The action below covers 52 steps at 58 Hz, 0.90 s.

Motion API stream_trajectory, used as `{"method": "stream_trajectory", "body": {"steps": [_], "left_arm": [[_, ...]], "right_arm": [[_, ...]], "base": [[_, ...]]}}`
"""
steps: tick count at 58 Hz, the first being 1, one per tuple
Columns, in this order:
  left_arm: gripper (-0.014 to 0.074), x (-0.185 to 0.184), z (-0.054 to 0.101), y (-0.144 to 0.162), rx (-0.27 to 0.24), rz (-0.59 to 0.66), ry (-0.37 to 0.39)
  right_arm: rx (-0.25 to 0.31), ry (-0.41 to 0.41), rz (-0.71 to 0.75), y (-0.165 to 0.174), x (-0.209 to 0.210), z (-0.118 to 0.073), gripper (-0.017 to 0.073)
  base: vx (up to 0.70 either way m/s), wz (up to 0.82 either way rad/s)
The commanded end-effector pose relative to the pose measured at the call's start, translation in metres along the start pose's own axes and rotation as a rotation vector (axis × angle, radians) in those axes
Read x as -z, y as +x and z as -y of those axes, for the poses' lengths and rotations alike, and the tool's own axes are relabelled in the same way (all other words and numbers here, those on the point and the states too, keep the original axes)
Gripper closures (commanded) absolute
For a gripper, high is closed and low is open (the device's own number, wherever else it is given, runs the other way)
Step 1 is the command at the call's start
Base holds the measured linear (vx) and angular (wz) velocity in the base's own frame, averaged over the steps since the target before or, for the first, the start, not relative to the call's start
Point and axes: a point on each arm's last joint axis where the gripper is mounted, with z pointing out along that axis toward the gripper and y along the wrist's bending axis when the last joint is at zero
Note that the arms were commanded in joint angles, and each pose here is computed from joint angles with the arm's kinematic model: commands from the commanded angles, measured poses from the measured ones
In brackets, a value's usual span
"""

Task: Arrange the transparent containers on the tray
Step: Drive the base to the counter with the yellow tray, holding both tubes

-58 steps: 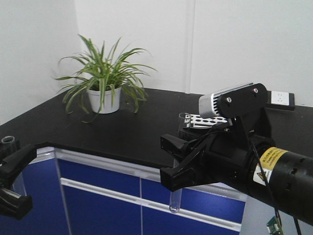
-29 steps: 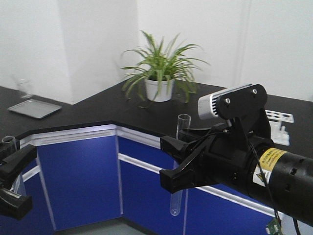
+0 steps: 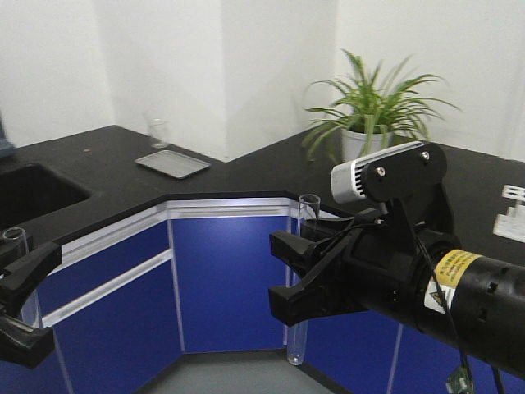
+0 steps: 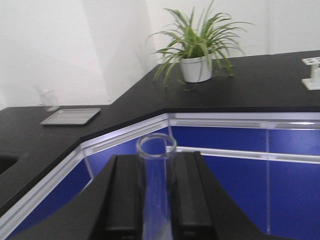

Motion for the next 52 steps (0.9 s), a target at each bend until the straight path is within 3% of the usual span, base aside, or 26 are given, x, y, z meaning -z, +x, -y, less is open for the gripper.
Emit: {"method": "stream_trajectory", "body": {"steps": [1, 52], "left_arm": [[0.0601, 0.0039, -0.0015, -0.0229, 0.013, 0.136, -0.009], [0.0601, 0.0039, -0.0015, -0.0229, 0.013, 0.136, -0.009]], "right_arm": [[0.014, -0.005, 0.151, -0.0269, 0.0126, 0.0001, 0.0568], [0.014, -0.007, 0.151, -0.027, 0.0126, -0.0005, 0.0568]], "base": [[-0.05, 0.4], [0.1, 0.63]]}}
